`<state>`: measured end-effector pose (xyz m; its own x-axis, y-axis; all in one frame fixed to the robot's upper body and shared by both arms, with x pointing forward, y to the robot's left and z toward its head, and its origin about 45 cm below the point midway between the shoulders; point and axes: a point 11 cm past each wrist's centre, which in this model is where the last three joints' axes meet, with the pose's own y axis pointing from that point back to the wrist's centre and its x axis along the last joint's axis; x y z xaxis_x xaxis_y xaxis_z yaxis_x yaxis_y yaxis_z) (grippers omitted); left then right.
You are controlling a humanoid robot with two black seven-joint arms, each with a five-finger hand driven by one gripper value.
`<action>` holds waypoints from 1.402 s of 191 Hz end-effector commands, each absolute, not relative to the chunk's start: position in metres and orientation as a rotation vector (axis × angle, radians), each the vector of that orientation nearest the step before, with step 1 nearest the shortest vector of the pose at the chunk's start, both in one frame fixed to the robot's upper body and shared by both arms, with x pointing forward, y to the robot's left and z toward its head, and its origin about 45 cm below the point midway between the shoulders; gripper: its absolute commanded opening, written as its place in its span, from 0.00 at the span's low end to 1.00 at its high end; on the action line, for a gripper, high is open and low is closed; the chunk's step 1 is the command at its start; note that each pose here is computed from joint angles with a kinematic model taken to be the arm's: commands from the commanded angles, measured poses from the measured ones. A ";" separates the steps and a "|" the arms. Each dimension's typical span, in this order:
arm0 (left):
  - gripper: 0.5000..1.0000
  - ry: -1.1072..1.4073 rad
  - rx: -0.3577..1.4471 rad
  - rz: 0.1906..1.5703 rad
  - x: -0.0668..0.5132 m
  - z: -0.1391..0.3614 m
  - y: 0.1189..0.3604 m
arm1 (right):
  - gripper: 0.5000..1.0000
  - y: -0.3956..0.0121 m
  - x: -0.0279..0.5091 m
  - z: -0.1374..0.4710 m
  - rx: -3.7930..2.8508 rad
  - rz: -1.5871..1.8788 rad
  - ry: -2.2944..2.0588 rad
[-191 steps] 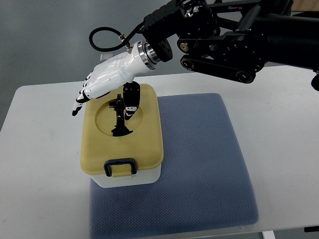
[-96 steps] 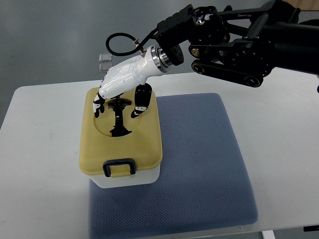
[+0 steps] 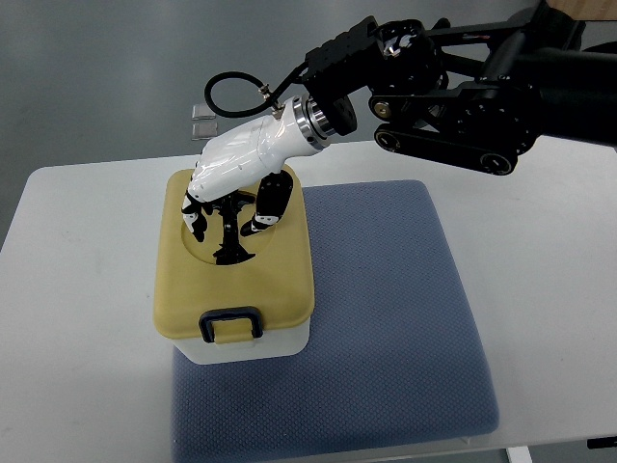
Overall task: Open white storage box with right hand
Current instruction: 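Lower the right hand onto the black lid handle and close fingers around it, then lift the yellow lid off the white box with the right hand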
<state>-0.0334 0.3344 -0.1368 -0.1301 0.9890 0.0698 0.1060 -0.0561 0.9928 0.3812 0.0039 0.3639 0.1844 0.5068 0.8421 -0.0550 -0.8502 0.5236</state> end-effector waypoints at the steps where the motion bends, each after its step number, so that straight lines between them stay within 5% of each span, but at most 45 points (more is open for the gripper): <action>1: 1.00 1.355 1.265 1.305 -0.033 -0.137 0.334 | 0.30 0.003 0.383 0.366 2.022 1.718 0.411; 31: 1.00 1.355 1.265 1.305 -0.033 -0.137 0.334 | 0.22 0.005 0.382 0.364 2.026 1.717 0.415; 68: 1.00 1.354 1.266 1.306 -0.033 -0.137 0.334 | 0.00 0.007 0.381 0.363 2.031 1.719 0.422; 214: 1.00 1.355 1.265 1.305 -0.033 -0.137 0.334 | 0.00 0.014 0.383 0.397 2.083 1.766 0.338; 268: 1.00 1.355 1.265 1.305 -0.033 -0.137 0.334 | 0.00 -0.018 0.408 0.423 2.068 1.776 0.174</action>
